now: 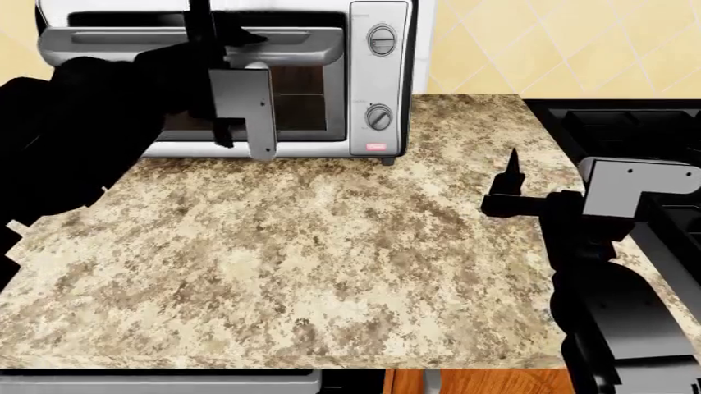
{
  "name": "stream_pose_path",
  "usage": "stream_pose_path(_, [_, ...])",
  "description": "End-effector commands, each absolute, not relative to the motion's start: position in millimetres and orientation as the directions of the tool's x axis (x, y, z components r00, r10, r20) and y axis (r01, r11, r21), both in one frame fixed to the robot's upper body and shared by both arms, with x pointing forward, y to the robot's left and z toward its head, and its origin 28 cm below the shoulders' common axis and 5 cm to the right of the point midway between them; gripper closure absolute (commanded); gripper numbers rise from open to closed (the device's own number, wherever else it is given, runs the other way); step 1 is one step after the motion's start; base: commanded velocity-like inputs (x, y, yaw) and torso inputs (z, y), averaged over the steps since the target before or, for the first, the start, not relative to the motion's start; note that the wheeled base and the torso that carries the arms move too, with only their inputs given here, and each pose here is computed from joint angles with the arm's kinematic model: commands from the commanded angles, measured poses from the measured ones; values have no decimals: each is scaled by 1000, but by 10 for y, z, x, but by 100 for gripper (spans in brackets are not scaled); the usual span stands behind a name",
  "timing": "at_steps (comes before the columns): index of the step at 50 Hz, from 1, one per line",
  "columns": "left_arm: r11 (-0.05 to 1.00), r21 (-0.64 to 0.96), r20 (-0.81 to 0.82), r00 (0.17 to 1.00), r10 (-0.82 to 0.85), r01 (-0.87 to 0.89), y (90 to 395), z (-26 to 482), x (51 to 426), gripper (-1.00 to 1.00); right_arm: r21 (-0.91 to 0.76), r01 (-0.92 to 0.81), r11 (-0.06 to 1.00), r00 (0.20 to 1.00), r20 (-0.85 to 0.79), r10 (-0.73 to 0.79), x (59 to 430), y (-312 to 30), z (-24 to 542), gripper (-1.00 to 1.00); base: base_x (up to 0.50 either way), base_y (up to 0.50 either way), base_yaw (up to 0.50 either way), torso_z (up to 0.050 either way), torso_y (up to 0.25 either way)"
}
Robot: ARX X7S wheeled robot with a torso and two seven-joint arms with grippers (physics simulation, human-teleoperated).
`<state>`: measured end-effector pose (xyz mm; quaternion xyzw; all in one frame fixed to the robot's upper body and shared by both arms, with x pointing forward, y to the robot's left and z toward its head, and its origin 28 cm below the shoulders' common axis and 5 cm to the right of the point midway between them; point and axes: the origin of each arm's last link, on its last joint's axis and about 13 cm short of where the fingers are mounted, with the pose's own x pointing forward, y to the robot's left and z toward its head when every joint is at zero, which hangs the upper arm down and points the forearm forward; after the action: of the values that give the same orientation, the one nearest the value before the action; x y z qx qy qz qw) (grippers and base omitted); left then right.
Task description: Open the toaster oven door.
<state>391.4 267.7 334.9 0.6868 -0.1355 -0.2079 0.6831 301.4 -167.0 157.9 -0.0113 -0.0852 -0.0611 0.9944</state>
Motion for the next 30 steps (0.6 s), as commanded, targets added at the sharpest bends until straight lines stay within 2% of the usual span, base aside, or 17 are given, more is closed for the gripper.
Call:
stream_pose_path(1, [-46,987,-156,893,-423,151,2849,3250,3756,100,-9,123,992,977,176,-120,2999,-1672,1591,-100,0,0,4,0,0])
stream_pose_path(30, [-64,965,-260,878,-401,256,2912,3159,3253,100,3,114,993,974,195,-112,2984,-1652,1659,-100,-1,2,5,0,1])
